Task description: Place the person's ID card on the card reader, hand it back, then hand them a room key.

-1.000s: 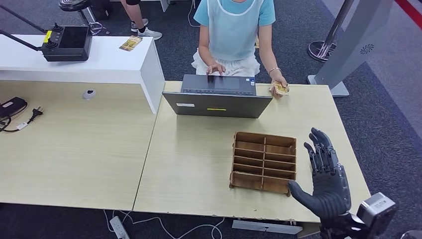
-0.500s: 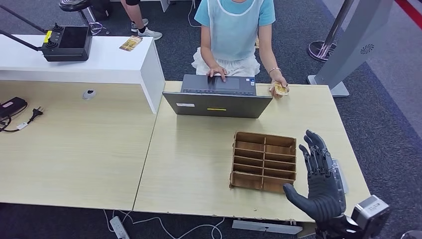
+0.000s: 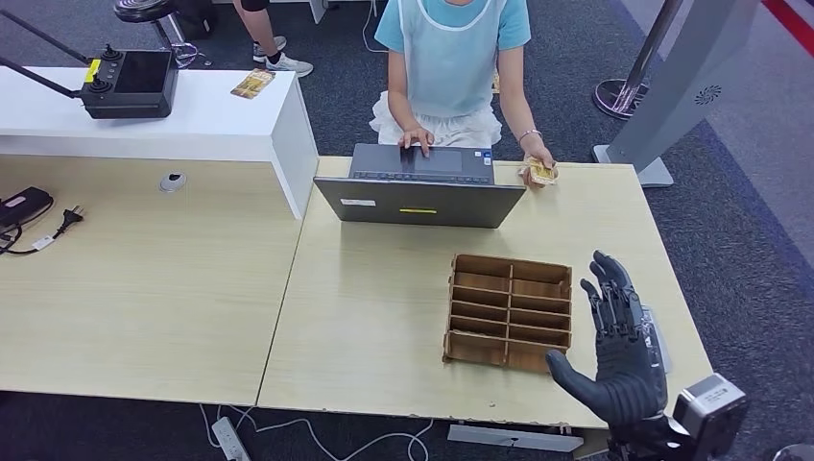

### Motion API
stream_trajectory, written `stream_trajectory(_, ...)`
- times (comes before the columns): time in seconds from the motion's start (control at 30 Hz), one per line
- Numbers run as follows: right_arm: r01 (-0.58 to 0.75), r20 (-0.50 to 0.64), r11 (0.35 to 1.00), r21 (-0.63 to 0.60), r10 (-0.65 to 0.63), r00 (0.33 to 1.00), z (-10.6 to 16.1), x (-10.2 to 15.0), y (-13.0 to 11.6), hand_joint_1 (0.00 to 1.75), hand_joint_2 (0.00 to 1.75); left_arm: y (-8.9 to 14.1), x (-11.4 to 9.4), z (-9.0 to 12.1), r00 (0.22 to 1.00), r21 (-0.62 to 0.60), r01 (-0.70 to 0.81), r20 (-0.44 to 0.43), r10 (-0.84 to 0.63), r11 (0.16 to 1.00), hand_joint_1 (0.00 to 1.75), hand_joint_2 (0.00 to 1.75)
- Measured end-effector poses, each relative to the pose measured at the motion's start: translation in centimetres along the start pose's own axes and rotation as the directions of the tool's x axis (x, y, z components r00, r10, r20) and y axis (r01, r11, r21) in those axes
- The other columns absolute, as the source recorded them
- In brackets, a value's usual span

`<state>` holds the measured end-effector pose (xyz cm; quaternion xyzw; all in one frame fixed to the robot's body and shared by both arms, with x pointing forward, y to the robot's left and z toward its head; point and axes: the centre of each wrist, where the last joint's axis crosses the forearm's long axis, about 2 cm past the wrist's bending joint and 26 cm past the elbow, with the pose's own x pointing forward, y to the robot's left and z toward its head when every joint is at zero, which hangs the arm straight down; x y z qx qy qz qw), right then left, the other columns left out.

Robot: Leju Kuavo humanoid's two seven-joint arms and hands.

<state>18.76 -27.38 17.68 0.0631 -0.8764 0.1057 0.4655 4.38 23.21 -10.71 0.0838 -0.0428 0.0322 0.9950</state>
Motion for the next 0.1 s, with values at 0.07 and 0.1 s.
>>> stream_trajectory(0.07, -0.005, -0.001, 1.0, 0.001, 0.005, 1.0, 0.0, 0.0, 0.0, 0.0, 1.75, 0.0, 0.0, 0.0, 1.0, 0.0, 0.001, 0.0, -0.001, 1.0, 0.0, 0.0)
stream_trajectory(0.1, -0.007, -0.001, 1.0, 0.001, 0.007, 1.0, 0.0, 0.0, 0.0, 0.0, 1.75, 0.0, 0.0, 0.0, 1.0, 0.0, 0.001, 0.0, -0.001, 1.0, 0.0, 0.0)
